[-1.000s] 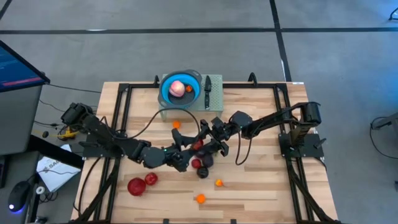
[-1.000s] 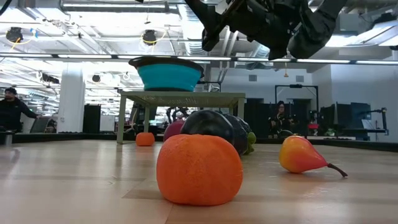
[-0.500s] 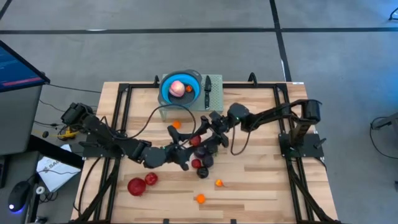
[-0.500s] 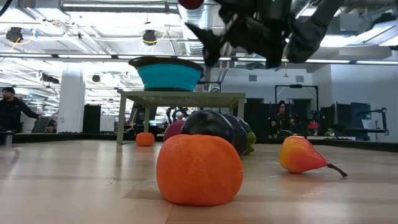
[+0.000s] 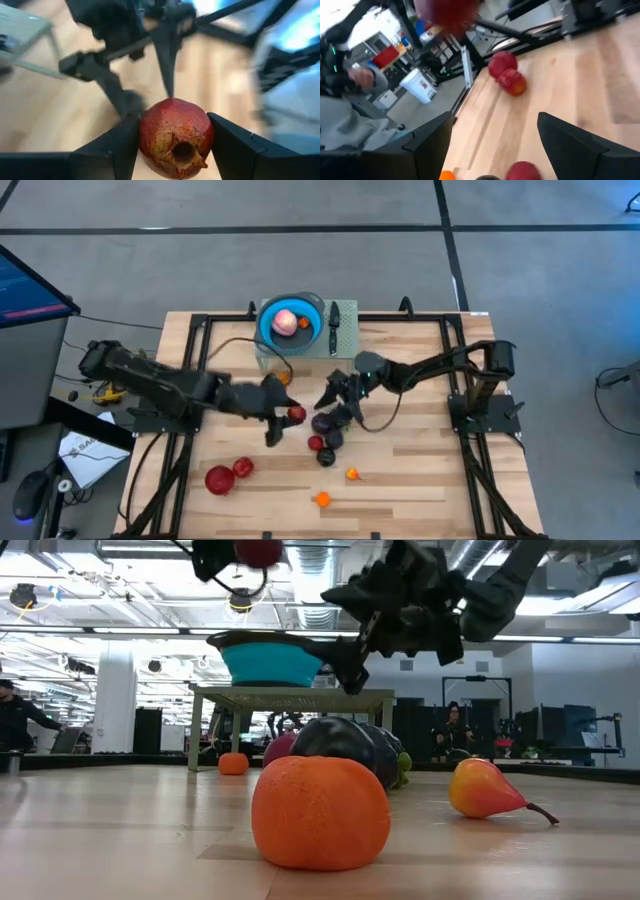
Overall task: Pick & Place Fruit
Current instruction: Put the red pomegranate into the blue strainer bowl, then put the red apple into the blue strainer bowl
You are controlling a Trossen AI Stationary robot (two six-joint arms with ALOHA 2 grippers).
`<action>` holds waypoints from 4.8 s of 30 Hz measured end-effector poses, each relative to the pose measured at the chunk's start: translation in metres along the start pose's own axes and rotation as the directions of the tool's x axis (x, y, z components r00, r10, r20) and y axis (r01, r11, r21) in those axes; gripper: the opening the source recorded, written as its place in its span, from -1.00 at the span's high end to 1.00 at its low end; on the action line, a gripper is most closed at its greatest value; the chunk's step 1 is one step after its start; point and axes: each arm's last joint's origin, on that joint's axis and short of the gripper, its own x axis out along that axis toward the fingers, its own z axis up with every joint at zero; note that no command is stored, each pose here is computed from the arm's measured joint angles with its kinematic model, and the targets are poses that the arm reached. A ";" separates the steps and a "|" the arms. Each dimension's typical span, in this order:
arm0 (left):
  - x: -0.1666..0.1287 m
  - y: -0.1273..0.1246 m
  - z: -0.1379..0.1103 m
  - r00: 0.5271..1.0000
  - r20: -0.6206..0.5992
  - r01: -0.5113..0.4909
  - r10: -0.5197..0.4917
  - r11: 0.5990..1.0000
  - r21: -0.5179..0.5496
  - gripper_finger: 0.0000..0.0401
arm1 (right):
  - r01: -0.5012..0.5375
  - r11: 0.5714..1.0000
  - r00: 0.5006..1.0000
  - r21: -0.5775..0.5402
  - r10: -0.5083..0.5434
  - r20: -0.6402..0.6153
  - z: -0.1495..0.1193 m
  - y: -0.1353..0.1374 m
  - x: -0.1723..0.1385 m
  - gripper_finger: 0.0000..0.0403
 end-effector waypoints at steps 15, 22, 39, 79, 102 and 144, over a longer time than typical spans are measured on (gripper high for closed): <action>-0.070 0.097 0.094 0.900 -0.325 -0.344 0.289 0.930 -0.126 -0.03 | 0.064 0.995 0.998 -0.081 -0.066 -0.011 -0.033 0.057 0.042 -0.42; -0.051 0.167 0.112 0.821 -0.392 -0.480 0.415 0.874 -0.079 -0.03 | 0.090 0.993 0.996 -0.081 -0.090 0.003 -0.032 0.057 0.042 -0.42; -0.011 0.219 0.102 0.707 -0.520 -0.571 0.479 0.821 -0.020 -0.03 | 0.090 0.993 0.996 -0.080 -0.090 0.003 -0.032 0.057 0.042 -0.42; 0.004 0.228 0.087 0.688 -0.526 -0.585 0.500 0.811 0.006 -0.42 | 0.090 0.993 0.996 -0.078 -0.090 0.003 -0.032 0.057 0.042 -0.42; -0.075 0.173 0.113 0.780 -0.218 -0.592 0.586 0.805 0.047 -0.42 | 0.093 0.993 0.996 -0.078 -0.093 0.005 -0.032 0.056 0.042 -0.42; -0.001 -0.037 -0.150 0.855 -0.516 -0.131 0.053 0.985 -0.116 -0.42 | 0.466 0.817 0.853 -0.341 -0.517 -0.073 -0.001 0.108 -0.028 -0.42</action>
